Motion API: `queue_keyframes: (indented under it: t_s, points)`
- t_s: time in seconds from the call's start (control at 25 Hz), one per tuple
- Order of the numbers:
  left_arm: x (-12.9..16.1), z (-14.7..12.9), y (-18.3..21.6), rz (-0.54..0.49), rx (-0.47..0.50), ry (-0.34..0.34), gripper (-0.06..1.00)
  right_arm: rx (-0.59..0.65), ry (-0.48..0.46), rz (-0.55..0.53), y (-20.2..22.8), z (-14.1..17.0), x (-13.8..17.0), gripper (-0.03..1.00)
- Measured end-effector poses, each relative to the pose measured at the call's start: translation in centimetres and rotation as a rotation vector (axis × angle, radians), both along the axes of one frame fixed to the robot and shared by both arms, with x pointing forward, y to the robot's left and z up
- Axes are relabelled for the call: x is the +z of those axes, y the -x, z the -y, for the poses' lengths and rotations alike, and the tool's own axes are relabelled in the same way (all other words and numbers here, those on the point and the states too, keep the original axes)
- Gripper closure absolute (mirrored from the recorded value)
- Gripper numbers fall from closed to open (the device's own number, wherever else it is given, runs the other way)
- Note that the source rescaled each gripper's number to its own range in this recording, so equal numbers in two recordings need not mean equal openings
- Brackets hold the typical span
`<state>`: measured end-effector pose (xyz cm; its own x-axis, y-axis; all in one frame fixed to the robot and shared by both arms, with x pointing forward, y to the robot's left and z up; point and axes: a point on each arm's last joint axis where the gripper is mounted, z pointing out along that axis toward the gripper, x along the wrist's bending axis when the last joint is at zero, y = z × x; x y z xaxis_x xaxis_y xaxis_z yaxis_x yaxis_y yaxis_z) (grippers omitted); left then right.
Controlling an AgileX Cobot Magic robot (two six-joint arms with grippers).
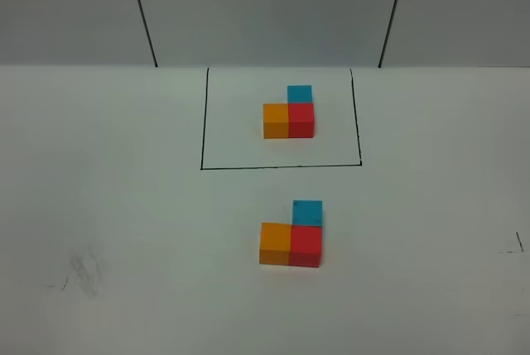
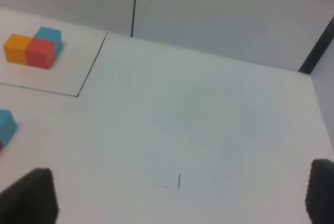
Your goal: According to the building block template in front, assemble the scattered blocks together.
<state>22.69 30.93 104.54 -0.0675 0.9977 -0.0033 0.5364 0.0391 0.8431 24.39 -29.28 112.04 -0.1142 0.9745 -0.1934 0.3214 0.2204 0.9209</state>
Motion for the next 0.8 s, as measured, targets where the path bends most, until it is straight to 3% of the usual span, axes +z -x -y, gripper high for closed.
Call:
queue_keyframes:
  t_s: [0.24, 0.8]
  points:
    - [0.0, 0.0, 0.0, 0.0, 0.0, 0.0, 0.73, 0.018, -0.039, 0.062, 2.2, 0.0, -3.0, 0.06]
    - [0.0, 0.0, 0.0, 0.0, 0.0, 0.0, 0.73, -0.005, -0.089, -0.132, 1.6, 0.1, -6.3, 0.13]
